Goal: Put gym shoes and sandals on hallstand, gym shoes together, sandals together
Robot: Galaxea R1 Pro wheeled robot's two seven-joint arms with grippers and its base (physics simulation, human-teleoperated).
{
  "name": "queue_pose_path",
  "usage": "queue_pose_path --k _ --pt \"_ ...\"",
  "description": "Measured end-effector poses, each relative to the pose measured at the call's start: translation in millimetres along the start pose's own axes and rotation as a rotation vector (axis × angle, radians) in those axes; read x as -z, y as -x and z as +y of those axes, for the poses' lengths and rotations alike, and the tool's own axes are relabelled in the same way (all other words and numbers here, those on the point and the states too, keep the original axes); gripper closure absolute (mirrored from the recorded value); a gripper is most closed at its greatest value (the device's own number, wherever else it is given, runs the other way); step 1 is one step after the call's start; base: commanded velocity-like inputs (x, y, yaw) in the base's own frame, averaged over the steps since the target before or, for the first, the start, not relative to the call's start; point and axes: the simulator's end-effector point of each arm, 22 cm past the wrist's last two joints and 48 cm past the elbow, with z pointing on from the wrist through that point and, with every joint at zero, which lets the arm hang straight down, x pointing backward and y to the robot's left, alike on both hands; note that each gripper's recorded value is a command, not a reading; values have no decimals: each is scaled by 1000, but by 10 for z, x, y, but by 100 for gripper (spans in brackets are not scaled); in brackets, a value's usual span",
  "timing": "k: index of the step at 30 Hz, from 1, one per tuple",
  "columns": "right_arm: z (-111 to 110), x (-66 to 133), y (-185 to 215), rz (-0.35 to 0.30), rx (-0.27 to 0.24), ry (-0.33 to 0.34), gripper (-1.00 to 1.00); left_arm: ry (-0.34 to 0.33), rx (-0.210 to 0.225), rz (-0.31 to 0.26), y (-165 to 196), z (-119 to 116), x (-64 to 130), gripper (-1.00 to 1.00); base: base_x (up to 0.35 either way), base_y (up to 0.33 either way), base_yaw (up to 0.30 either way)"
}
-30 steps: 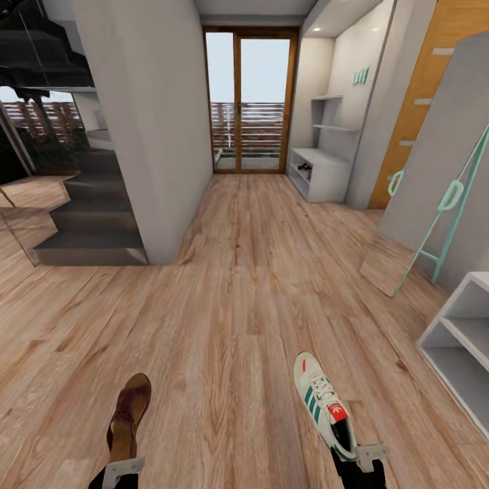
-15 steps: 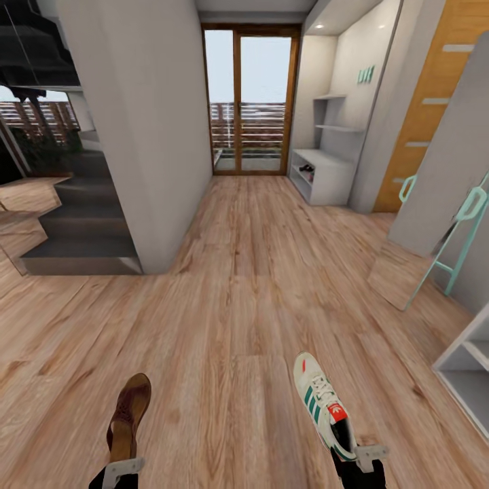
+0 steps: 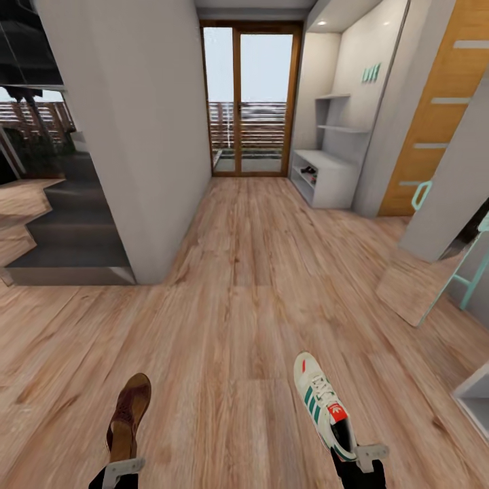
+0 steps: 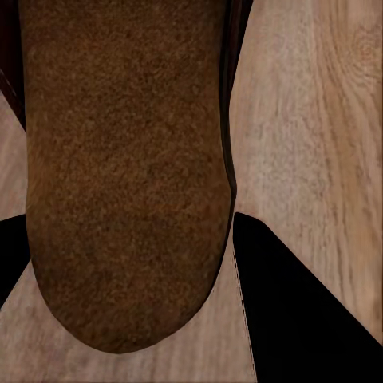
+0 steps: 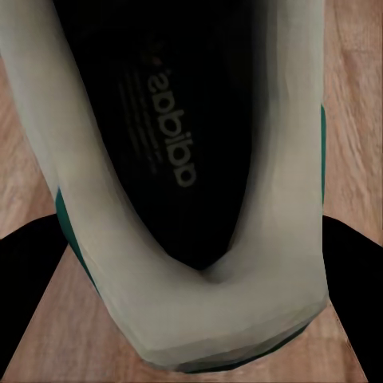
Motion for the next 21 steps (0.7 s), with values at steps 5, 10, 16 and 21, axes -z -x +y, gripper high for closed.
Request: queue_pose_path --k 5,10,16,21 --pt "3 -1 2 0 1 1 100 0 0 -1 1 0 0 100 339 0 0" --pt "0 0 2 0 1 0 100 0 0 0 0 0 0 100 339 0 0" --pt "-2 -1 5 -1 0 0 100 0 0 -1 2 0 0 100 339 0 0" --pt "-7 -1 4 -1 0 -2 100 0 0 -1 1 0 0 100 339 0 0"
